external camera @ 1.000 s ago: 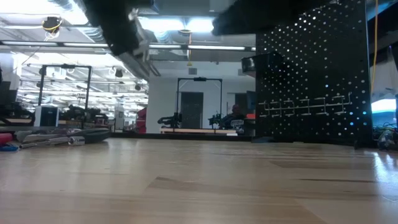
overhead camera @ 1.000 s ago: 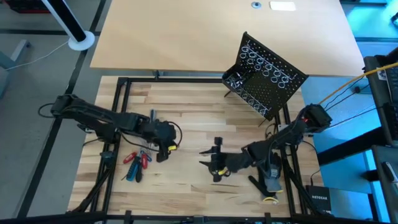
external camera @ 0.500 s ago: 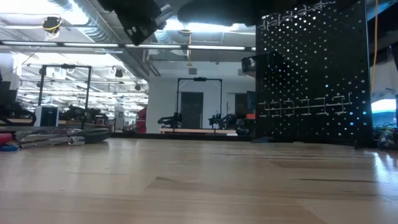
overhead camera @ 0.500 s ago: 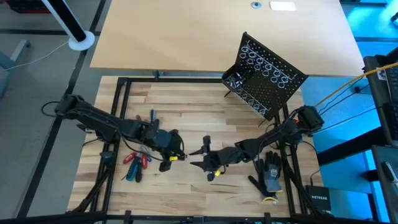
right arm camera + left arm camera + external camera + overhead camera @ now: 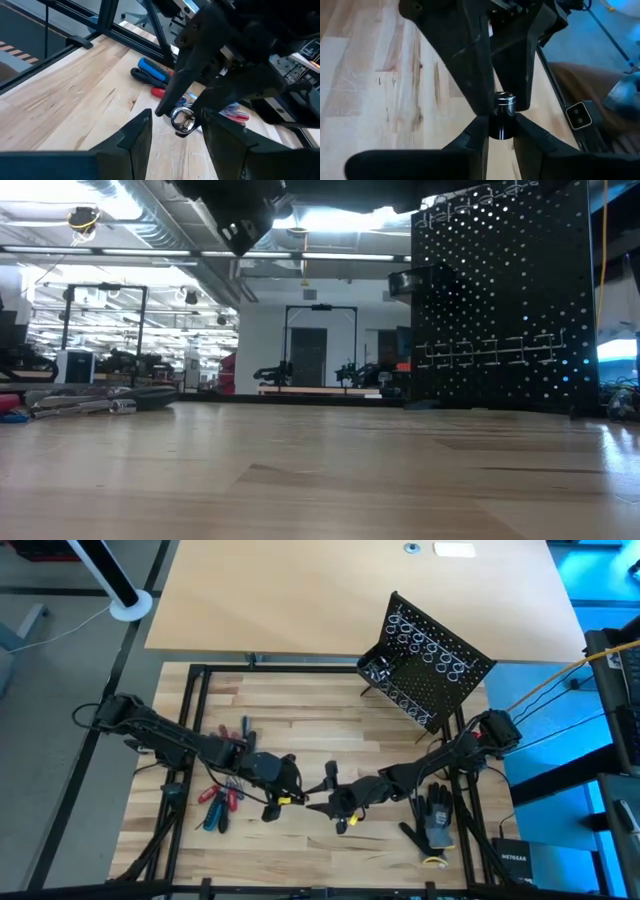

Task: Hang tools onto peg board
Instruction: Put the socket into the black pegboard bin

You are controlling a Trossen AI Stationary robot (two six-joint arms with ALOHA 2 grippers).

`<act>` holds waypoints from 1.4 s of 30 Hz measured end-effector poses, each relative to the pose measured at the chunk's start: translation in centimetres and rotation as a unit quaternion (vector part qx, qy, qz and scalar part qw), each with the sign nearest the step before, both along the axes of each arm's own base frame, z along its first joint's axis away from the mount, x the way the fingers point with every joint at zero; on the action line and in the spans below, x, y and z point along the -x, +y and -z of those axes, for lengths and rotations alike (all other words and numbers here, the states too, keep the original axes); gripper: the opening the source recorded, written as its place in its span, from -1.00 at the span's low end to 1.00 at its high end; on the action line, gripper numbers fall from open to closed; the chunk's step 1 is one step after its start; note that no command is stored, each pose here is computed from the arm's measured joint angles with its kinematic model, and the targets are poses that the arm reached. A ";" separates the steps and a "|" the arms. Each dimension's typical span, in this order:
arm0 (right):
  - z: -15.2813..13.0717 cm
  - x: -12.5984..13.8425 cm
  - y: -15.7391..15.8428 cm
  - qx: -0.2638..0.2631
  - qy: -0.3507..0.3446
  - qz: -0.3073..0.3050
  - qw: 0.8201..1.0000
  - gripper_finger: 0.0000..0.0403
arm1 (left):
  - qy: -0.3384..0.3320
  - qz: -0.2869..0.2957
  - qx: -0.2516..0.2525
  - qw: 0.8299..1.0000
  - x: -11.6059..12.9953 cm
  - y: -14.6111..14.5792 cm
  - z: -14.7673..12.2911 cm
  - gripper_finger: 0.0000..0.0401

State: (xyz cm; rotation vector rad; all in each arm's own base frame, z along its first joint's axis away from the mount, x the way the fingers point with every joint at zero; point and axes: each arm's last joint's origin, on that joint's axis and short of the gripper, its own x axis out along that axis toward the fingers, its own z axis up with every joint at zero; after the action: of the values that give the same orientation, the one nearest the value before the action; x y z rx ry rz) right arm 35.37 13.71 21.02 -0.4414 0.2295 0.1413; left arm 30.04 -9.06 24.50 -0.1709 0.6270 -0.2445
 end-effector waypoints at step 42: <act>1.1 -0.6 0.0 0.119 -0.013 -0.046 0.992 -0.60 | 0.003 -0.006 0.012 1.000 0.0 0.0 0.0 -0.69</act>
State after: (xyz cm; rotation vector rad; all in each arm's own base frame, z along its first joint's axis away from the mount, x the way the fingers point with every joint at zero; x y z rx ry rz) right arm 35.95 13.72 19.95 -0.6902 0.2011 0.1995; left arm 30.06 -9.05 24.45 -0.1978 0.6289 -0.2390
